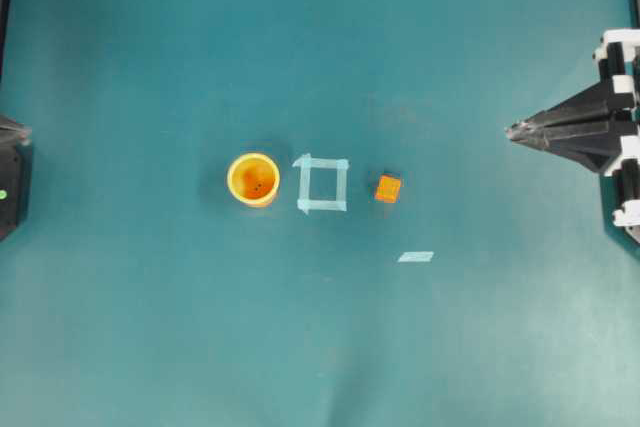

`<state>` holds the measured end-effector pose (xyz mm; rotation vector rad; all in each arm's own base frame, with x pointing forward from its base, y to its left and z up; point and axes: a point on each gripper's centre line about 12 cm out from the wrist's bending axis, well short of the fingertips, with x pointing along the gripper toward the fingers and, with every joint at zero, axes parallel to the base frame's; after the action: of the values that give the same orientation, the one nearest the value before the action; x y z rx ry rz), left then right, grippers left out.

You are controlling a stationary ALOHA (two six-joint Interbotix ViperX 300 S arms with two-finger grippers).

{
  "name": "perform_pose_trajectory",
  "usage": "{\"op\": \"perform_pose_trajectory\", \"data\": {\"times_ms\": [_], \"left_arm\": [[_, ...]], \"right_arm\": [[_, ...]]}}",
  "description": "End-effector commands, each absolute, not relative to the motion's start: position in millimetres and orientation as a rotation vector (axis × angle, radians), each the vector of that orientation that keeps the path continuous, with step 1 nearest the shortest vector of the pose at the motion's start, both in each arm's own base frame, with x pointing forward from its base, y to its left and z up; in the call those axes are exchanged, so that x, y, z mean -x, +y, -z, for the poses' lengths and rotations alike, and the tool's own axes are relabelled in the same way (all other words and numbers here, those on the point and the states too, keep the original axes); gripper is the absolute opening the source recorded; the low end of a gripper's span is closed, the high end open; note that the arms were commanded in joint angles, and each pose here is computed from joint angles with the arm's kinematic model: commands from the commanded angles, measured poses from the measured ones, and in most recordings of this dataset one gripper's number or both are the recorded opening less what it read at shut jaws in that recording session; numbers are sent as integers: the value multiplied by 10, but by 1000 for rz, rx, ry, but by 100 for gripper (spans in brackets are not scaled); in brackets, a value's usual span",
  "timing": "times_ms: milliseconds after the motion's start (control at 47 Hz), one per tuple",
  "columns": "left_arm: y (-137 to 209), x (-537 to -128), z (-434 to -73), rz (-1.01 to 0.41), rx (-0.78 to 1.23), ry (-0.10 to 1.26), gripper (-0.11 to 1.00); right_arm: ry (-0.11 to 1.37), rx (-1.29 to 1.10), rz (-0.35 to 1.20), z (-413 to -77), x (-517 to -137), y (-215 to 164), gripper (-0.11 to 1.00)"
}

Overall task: Move the block to the left with right arm.
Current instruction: 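Move the right gripper left toward the orange cube, then lower the open right gripper around the orange cube and close it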

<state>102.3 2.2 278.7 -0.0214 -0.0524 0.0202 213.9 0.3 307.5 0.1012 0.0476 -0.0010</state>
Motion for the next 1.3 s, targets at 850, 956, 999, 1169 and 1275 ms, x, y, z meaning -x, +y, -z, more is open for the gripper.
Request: {"op": "perform_pose_trajectory", "data": {"times_ms": [850, 956, 999, 1169, 1275], "left_arm": [[75, -876, -2768, -84, 21, -25, 0], [75, -878, -2766, -84, 21, -24, 0], [75, -876, -2769, -84, 21, -27, 0], [75, -876, -2769, -84, 21, -27, 0], [75, -882, -2761, -84, 21, -22, 0]], "right_arm": [[751, -162, 93, -1733, -3139, -104, 58], [766, -163, 94, -1617, -3325, -109, 60], [769, -163, 94, -1568, -3407, -112, 61], [772, -167, 94, -1459, -3576, -116, 64], [781, -169, 96, -1406, -3619, -117, 64]]}}
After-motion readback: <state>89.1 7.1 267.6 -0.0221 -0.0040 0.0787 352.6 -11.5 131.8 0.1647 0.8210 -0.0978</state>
